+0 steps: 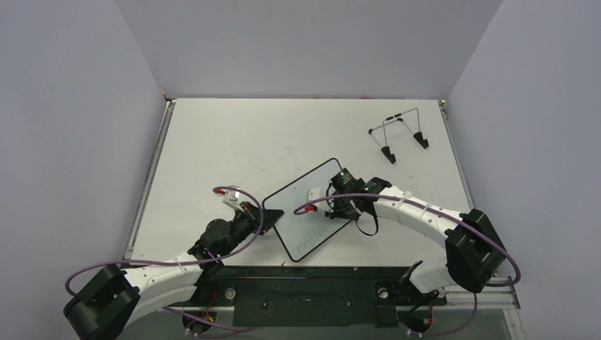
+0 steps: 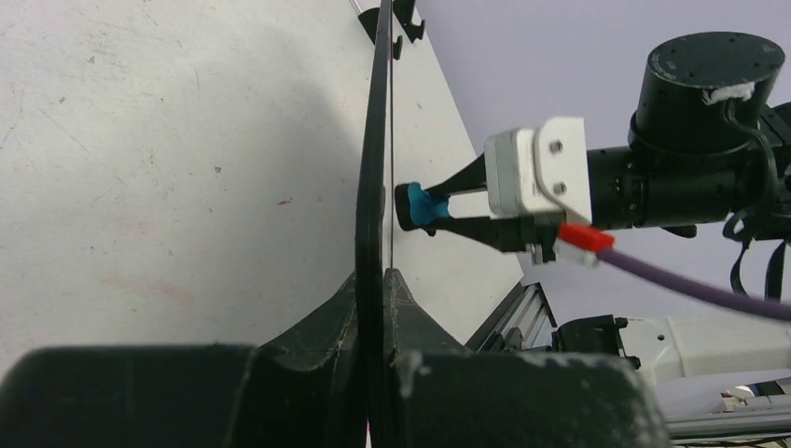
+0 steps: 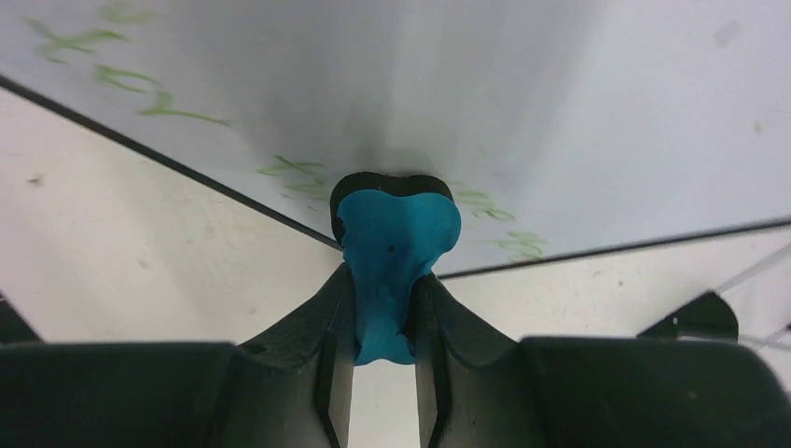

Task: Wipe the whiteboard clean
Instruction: Erase the whiteboard at the center of the board.

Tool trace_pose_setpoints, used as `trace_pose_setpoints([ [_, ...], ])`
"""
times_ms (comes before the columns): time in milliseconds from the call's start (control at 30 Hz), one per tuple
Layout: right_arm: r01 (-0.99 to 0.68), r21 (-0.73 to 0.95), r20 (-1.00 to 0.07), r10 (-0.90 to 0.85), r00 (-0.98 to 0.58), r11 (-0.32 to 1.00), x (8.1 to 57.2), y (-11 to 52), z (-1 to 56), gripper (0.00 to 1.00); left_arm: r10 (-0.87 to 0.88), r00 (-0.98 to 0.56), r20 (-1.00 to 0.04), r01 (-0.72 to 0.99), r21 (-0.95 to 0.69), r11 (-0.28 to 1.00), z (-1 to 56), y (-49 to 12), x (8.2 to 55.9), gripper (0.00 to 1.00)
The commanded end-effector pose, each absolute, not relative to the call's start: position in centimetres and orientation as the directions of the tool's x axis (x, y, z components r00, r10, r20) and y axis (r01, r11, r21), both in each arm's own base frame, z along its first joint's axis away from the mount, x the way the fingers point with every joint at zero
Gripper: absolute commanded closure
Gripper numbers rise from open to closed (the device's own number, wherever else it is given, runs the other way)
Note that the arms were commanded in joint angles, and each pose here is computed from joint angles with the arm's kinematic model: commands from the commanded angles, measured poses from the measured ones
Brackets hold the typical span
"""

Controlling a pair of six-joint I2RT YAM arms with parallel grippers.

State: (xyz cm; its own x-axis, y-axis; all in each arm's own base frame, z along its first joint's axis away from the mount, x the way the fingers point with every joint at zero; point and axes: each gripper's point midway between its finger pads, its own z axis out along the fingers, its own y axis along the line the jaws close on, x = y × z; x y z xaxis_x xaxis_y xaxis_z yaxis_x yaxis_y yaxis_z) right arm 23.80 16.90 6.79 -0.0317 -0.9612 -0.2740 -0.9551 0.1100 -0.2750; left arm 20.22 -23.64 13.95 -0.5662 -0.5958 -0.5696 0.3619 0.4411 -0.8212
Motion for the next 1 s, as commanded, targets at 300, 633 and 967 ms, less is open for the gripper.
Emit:
trace_pose_setpoints([
  [300, -0.85, -0.46, -0.268, -0.953, -0.142, 0.257, 27.7, 15.9, 8.6, 1.0, -0.68, -0.498, -0.538, 0.492, -0.821, 0.29, 20.9, -24.4, 20.6, 1.0],
  [633, -0.957, -0.286, -0.371, -0.927, 0.059, 0.053, 22.6, 20.3, 8.8, 1.0, -0.673, -0.501, -0.544, 0.5, -0.817, 0.289, 20.9, -24.6, 20.5, 1.0],
  [967, -0.901, -0.388, -0.323, -0.944, -0.065, 0.195, 26.0, 17.4, 8.9, 1.0, -0.673, -0.505, -0.54, 0.498, -0.819, 0.284, 21.0, -24.9, 20.7, 1.0],
])
